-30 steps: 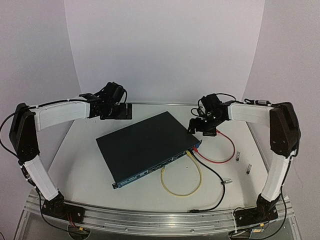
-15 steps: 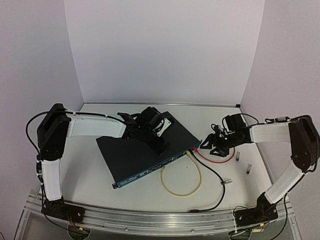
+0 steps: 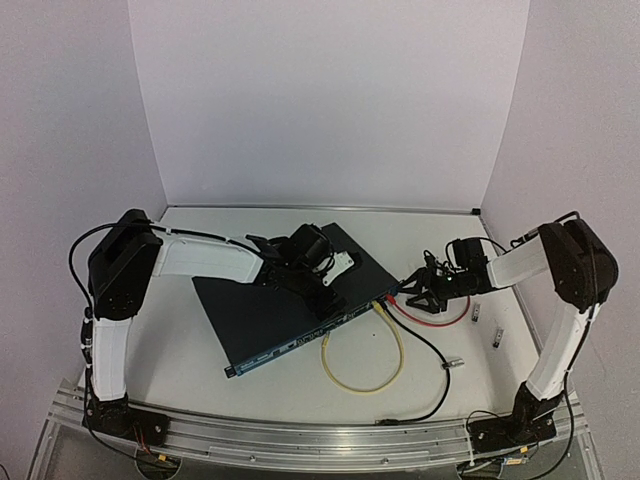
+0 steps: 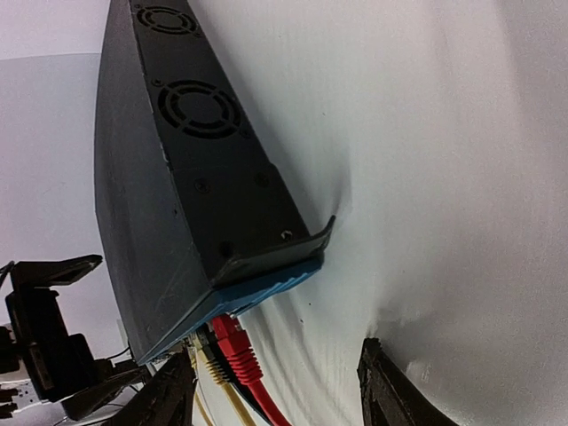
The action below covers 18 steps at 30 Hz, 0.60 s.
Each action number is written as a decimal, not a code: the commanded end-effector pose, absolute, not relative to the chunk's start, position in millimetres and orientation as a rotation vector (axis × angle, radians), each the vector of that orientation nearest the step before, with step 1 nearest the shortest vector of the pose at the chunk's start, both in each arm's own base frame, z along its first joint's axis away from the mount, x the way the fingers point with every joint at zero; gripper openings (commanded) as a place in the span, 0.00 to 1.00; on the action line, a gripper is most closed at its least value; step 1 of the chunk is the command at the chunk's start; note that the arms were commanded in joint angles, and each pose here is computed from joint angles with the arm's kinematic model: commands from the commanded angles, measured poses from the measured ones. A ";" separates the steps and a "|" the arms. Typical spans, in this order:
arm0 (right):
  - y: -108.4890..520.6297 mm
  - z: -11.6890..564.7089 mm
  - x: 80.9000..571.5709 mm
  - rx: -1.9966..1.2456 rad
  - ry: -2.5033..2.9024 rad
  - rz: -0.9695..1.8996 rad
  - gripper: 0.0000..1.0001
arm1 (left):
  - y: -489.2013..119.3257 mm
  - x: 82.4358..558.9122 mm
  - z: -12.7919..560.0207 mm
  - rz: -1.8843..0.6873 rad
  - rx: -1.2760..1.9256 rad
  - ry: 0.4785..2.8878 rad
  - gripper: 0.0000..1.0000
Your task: Pull the plug from the switch port
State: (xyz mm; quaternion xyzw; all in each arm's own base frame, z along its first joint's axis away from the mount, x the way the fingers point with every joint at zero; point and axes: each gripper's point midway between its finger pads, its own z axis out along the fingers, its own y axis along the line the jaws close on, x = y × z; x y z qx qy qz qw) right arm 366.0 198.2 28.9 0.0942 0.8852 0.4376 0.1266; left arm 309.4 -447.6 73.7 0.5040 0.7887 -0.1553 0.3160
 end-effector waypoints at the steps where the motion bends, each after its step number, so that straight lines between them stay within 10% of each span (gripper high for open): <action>1: 208.9 35.4 369.3 0.209 2.531 1.395 0.60 | -466.6 315.6 77.1 -0.393 1.359 2.002 0.99; 18: 217.4 12.4 362.3 0.231 2.506 1.527 0.49 | -459.2 323.5 41.8 -0.303 1.344 2.063 0.98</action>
